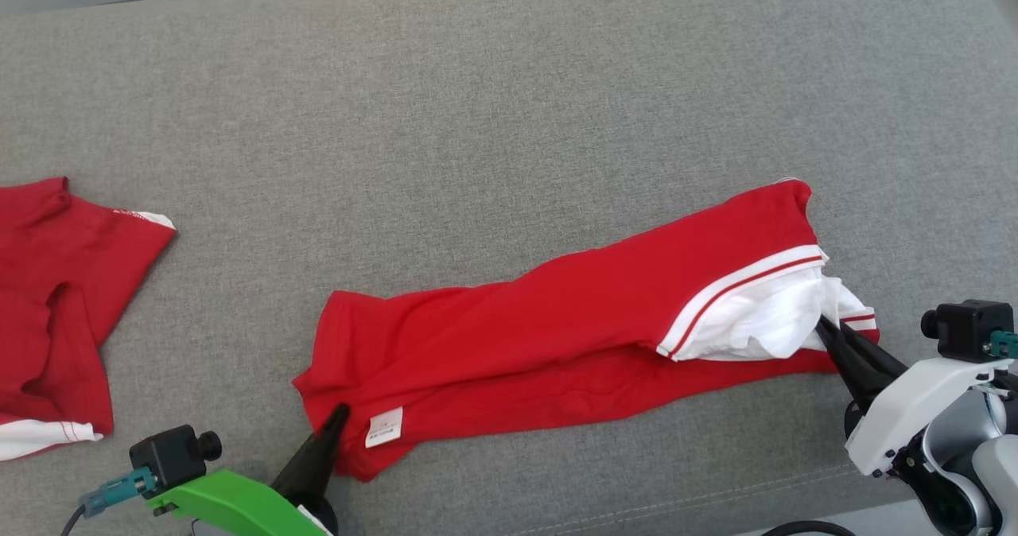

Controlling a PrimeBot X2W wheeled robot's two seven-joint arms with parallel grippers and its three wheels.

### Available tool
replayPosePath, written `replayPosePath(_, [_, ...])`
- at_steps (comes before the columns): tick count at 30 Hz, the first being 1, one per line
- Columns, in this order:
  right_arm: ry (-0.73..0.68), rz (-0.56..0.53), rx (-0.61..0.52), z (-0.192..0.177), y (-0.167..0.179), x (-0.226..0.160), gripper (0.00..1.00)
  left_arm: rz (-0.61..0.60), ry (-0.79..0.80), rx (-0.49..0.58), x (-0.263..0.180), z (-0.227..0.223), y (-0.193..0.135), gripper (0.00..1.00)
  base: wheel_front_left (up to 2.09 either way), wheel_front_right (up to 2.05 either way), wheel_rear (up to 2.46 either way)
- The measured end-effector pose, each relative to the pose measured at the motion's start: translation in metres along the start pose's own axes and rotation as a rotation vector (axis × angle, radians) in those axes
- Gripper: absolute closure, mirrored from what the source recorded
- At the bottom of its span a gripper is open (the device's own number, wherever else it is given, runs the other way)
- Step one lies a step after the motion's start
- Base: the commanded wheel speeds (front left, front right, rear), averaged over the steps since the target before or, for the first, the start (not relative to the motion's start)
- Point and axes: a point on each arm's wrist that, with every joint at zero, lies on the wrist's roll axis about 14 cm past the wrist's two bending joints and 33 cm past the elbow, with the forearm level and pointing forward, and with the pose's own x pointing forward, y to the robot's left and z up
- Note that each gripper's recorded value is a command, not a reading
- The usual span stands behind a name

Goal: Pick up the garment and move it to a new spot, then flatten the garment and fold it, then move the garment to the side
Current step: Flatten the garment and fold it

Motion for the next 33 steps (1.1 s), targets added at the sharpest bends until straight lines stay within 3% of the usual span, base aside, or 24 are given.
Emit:
replayPosePath(6, [-0.005, -0.022, -0.036, 0.000, -0.009, 0.000, 0.00, 0.030, -0.028, 0.066, -0.001, -0.001, 0.009, 0.00, 0.00, 0.00, 0.00])
replayPosePath(10, [-0.071, -0.071, -0.080, 0.020, -0.028, -0.007, 0.00, 0.041, -0.105, 0.227, -0.007, 0.012, 0.011, 0.00, 0.00, 0.00, 0.00])
replayPosePath(20, [-0.287, -0.120, -0.081, 0.059, -0.030, -0.021, 0.00, -0.004, -0.363, 0.410, -0.020, 0.059, -0.027, 0.00, 0.00, 0.00, 0.00])
replayPosePath(25, [-0.325, -0.152, -0.062, 0.053, -0.026, -0.021, 0.00, -0.001, -0.499, 0.588, -0.031, 0.080, -0.040, 0.00, 0.00, 0.00, 0.00])
replayPosePath(33, [-0.236, -0.156, -0.023, 0.026, -0.020, -0.005, 0.00, 0.021, -0.598, 0.693, -0.047, 0.087, -0.044, 0.00, 0.00, 0.00, 0.00])
